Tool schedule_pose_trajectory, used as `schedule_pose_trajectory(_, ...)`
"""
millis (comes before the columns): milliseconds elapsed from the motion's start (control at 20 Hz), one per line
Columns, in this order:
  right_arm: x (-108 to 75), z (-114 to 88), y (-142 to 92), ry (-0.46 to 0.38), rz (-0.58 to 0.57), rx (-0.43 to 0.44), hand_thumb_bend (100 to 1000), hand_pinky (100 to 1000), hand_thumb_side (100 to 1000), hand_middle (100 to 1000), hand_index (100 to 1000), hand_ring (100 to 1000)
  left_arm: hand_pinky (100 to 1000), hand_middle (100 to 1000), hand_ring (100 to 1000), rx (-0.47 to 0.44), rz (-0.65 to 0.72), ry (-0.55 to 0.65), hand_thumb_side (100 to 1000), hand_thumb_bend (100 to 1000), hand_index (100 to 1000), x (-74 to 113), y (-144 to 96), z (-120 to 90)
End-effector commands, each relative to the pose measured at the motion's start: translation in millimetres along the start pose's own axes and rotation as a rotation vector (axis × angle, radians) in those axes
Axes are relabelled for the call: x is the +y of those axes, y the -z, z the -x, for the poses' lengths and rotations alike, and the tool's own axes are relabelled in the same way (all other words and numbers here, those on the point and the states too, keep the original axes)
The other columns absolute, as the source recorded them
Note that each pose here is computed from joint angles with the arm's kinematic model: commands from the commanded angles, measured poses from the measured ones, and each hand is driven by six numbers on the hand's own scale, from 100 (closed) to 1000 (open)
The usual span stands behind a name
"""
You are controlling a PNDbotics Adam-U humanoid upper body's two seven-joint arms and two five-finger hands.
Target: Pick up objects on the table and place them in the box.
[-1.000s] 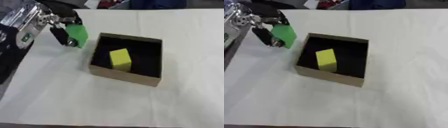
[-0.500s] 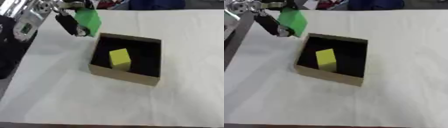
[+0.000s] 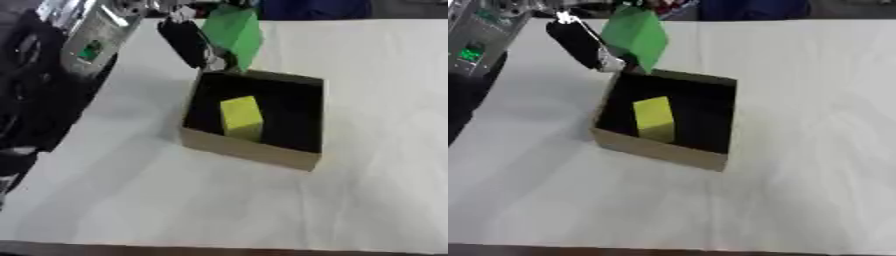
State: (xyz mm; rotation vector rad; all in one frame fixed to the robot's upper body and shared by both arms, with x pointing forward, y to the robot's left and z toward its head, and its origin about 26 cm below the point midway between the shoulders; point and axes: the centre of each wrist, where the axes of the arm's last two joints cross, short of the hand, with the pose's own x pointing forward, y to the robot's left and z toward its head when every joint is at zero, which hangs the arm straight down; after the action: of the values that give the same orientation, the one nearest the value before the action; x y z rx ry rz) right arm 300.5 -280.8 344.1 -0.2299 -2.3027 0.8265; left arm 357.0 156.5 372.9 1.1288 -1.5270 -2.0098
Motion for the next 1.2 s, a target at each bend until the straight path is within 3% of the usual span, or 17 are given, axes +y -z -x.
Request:
schedule_pose_trajectory(50, -5.3, -8.3, 0.5, -0.018, 0.008, -0.023, 120, 958, 715, 691, 884, 916, 744, 494, 630, -0.026, -0.029, 0.002, 457, 100, 642, 6.2, 7.6, -8.8)
schedule_pose_trajectory(500, -5.2, -10.1, 2.4, -0.016, 0.004, -0.035, 117, 959, 717, 690, 885, 917, 751, 503, 650, -0.038, 0.050, -0.003, 438, 100, 659, -18.8, 34.7, -16.9)
schedule_pose_trajectory(700, -4.9, -10.7, 3.1, -0.014, 0.004, -0.037, 119, 958, 718, 689, 885, 916, 788, 574, 730, -0.025, 0.086, 0.005, 435, 100, 716, -30.3, 43.3, -16.6)
schedule_pose_trajectory(800, -4.9, -10.8, 3.3, -0.014, 0.005, -0.038, 119, 958, 718, 689, 885, 916, 873, 669, 805, -0.018, 0.098, 0.021, 476, 227, 795, -34.6, 46.8, -16.4)
schedule_pose_trajectory(950, -5.0, -11.0, 3.5, -0.014, 0.007, -0.038, 119, 958, 716, 688, 885, 916, 906, 723, 844, -0.012, 0.112, 0.044, 544, 400, 851, -38.9, 50.1, -15.7)
schedule_pose_trajectory(1200, -5.0, -10.9, 3.4, -0.012, 0.008, -0.038, 120, 958, 712, 688, 885, 916, 936, 789, 896, 0.022, 0.128, 0.085, 615, 574, 906, -41.0, 50.8, -12.6)
